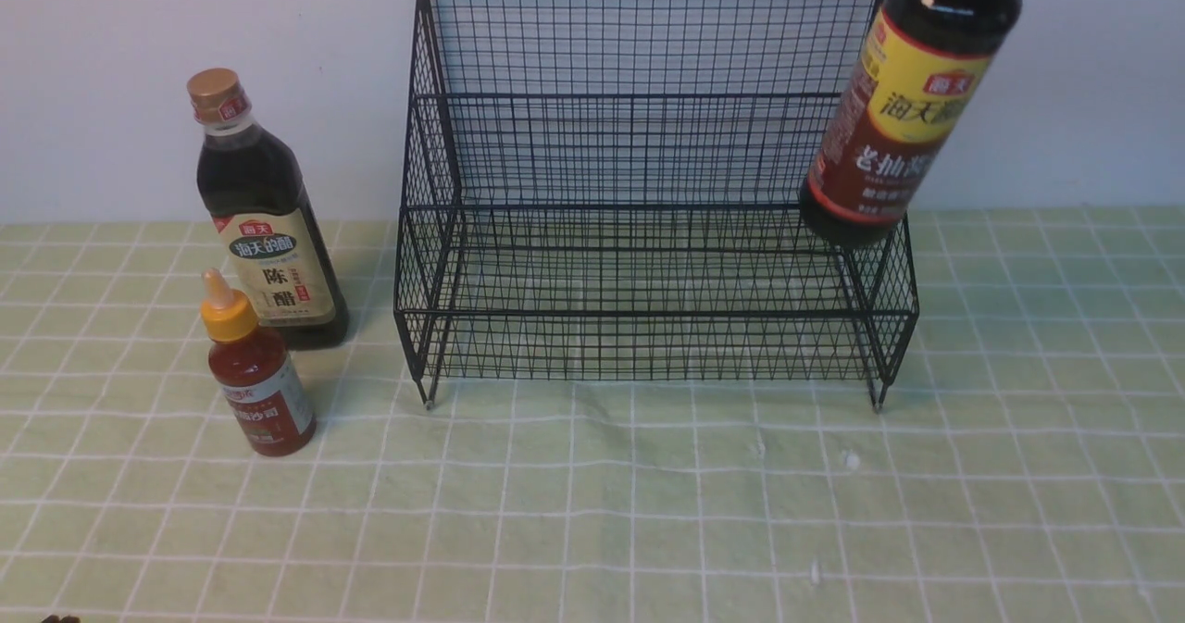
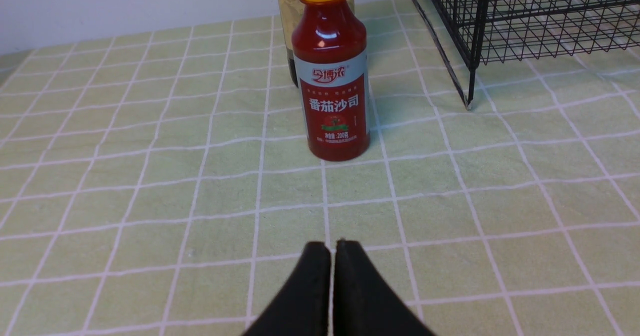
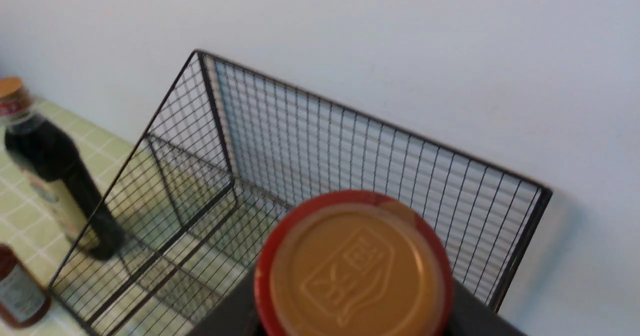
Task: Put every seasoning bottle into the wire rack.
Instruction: Use the right arm to put the condiment bottle back on the shelf
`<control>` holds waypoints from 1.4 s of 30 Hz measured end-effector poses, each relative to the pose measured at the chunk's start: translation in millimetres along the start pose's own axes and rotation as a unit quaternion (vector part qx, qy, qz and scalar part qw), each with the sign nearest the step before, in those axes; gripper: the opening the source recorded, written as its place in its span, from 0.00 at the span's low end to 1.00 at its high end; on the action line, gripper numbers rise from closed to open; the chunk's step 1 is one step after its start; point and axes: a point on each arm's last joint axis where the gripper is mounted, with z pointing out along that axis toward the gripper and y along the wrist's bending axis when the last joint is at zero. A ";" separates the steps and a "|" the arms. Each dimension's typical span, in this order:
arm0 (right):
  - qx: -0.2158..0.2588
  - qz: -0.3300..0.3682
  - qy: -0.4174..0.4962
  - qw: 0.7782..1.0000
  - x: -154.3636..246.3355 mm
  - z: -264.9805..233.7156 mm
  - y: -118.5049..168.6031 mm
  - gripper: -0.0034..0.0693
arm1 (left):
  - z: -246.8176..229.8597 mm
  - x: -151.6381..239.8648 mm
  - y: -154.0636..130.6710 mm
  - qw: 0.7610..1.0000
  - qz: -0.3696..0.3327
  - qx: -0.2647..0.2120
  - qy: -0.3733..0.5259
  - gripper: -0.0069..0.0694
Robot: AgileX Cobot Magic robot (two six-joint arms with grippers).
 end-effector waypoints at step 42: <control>-0.003 0.018 0.108 0.994 64.7 130.8 -40.6 0.53 | 0.0 0.0 0.0 1.000 0.000 0.000 0.000 0.08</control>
